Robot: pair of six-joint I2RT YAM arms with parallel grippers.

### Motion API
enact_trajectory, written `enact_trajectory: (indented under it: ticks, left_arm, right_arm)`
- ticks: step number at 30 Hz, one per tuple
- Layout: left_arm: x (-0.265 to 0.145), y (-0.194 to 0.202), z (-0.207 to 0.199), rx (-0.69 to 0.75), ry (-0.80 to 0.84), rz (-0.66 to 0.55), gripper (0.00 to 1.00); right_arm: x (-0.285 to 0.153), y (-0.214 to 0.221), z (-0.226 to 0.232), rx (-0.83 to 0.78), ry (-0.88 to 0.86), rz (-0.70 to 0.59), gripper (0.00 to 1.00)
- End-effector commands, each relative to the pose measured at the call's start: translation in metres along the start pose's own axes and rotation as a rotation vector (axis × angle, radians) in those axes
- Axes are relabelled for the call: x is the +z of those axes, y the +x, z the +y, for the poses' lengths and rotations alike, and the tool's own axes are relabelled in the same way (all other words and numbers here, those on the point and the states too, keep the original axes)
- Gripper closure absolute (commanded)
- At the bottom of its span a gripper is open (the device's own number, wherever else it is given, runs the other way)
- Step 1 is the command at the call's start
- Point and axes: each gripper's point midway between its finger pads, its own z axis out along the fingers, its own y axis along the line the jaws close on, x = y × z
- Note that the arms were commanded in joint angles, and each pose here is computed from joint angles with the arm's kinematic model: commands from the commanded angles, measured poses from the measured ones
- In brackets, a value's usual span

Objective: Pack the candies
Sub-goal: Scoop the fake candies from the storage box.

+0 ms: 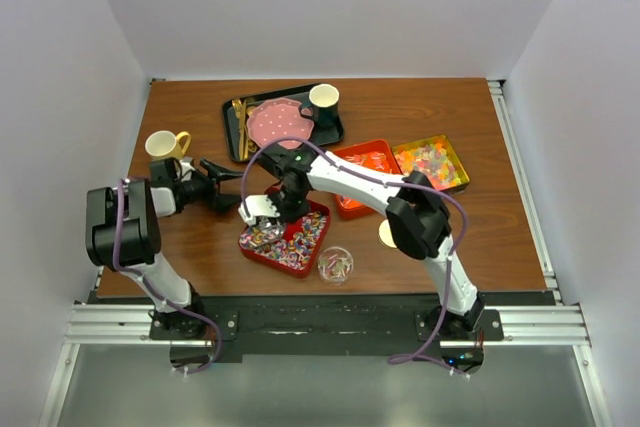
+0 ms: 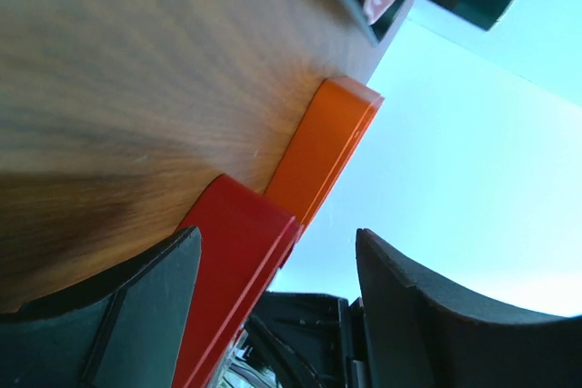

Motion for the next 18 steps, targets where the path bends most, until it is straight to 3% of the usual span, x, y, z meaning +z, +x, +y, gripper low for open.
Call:
enact_trajectory:
  ticks: [1, 10, 18]
  left_arm:
    - [-0.02, -0.01, -0.022, 0.113, 0.039, 0.011, 0.26]
    - [-0.042, -0.018, -0.035, 0.254, 0.012, -0.01, 0.25]
    - [-0.064, -0.023, -0.045, 0.686, -0.109, -0.01, 0.25]
  right_arm:
    - [-0.035, -0.025, -0.003, -0.029, 0.087, -0.136, 1.0]
    - [-0.064, -0.014, 0.005, -0.019, 0.141, -0.125, 1.0]
    - [-0.126, 0.003, 0.011, 0.005, 0.226, -0.101, 1.0]
